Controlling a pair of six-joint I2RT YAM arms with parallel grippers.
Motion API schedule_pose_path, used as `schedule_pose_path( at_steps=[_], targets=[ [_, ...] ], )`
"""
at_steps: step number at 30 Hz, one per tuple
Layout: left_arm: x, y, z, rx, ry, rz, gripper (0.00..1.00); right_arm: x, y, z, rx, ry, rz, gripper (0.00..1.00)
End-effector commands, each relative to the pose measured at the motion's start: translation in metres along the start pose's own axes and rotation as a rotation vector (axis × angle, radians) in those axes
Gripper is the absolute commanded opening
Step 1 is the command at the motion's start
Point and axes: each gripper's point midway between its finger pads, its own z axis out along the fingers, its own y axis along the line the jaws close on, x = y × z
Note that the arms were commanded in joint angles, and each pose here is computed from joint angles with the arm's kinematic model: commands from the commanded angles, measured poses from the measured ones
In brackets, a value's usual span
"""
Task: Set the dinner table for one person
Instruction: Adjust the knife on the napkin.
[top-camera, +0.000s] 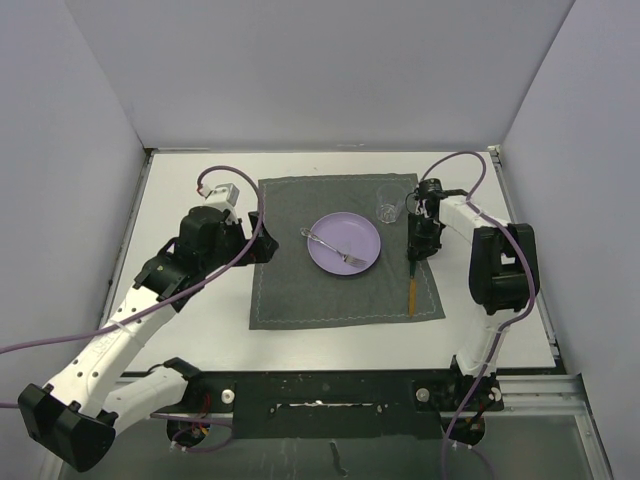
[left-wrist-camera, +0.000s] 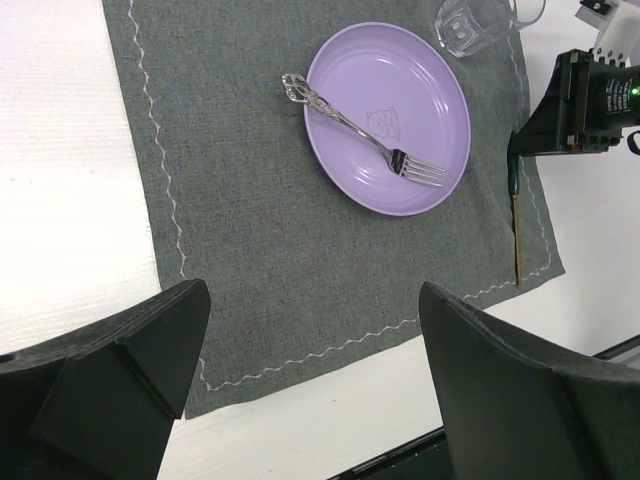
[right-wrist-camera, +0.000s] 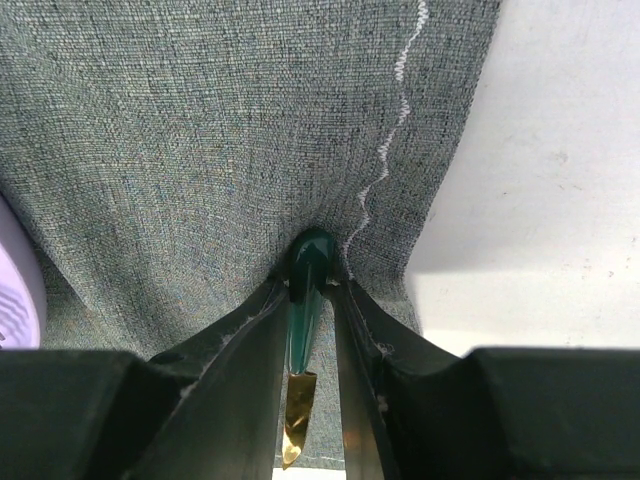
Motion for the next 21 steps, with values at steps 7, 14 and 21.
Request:
schedule_pose_path(
  at_steps=[7,14,21],
  targets=[
    [-0.014,-0.004,-0.007,0.037,-0.06,-0.001,0.86,-0.021,0.0,0.008,-0.004,-0.036,0.002,0.24],
    [-0.015,-0.002,-0.009,0.033,-0.061,-0.001,0.86,-0.023,0.001,0.009,-0.002,-0.023,0.001,0.15],
    [-0.015,-0.005,-0.011,0.049,-0.056,-0.009,0.86,-0.032,0.002,-0.028,0.028,-0.079,-0.013,0.09]
  ],
)
